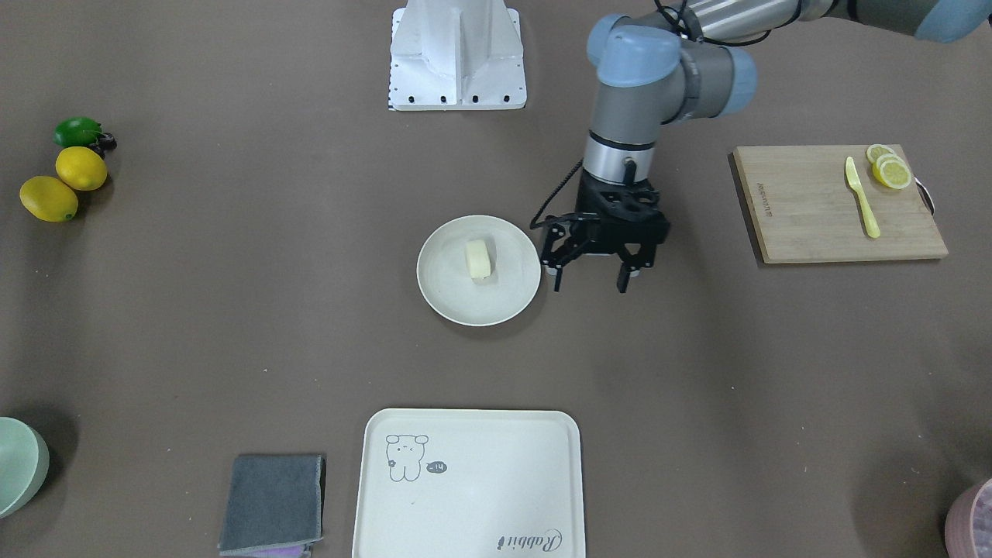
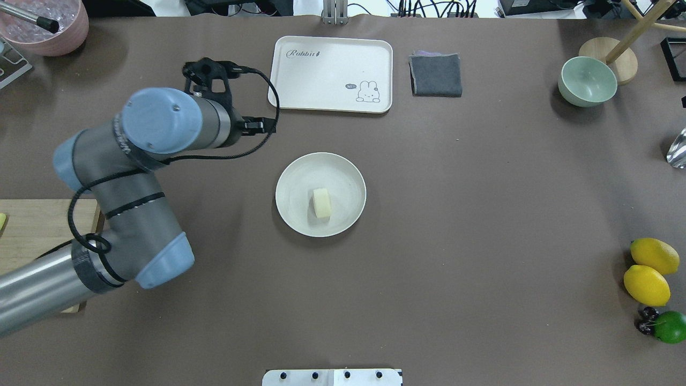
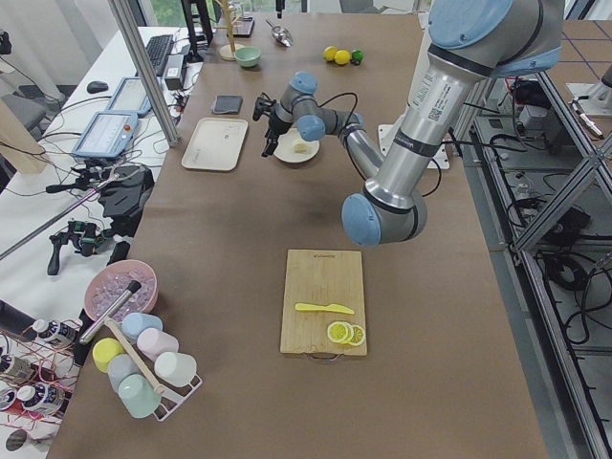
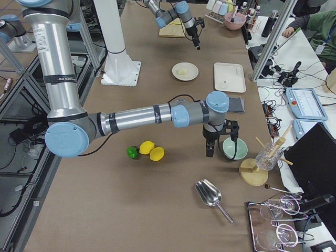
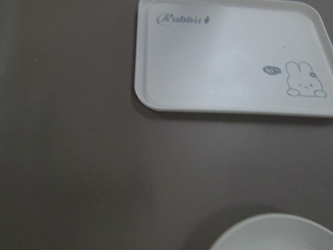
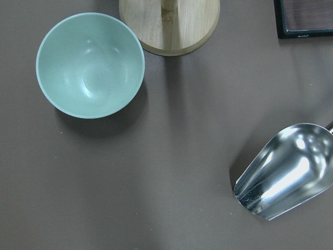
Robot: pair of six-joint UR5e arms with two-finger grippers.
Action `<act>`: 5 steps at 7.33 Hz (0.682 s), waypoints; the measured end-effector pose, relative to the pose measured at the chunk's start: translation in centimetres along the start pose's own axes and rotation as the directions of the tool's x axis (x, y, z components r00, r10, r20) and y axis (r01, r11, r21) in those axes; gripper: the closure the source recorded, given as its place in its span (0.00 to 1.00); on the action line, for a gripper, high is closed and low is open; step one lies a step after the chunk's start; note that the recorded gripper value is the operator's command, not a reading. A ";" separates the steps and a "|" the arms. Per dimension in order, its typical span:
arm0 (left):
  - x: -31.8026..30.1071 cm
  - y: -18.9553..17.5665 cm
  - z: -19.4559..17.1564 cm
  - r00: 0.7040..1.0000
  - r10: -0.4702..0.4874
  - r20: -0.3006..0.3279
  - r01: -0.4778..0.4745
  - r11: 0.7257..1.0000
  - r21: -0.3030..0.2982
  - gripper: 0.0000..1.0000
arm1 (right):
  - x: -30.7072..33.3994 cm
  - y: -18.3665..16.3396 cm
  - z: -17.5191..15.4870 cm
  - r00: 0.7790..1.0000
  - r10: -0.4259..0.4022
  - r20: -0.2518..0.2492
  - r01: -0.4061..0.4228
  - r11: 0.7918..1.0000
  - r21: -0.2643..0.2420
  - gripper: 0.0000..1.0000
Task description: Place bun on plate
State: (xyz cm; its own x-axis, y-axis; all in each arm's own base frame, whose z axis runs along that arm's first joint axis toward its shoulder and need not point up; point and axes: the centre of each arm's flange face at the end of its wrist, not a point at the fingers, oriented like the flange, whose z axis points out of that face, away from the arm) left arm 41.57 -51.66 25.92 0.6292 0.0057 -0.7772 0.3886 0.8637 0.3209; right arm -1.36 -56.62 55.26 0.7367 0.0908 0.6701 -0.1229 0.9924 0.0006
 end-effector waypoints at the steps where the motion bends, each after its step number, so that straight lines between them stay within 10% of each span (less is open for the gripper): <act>1: -5.2 -2.5 -0.3 0.999 -0.033 0.002 0.033 0.999 -0.002 0.02 | 0.0 0.0 0.0 1.000 0.000 0.001 0.000 1.000 0.000 0.00; 5: -29.7 -6.7 -2.3 0.991 0.064 0.120 -0.044 0.985 -0.166 0.02 | 0.1 0.0 -0.1 1.000 -0.003 0.000 0.003 1.000 0.006 0.00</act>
State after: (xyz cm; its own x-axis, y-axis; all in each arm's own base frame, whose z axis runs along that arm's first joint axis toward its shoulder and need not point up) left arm 18.67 -56.44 45.61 0.7290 0.0010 -0.6845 0.2431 0.9344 0.2603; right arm -1.25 -56.60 55.29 0.7370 0.0881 0.6701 -0.1249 0.9921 0.0070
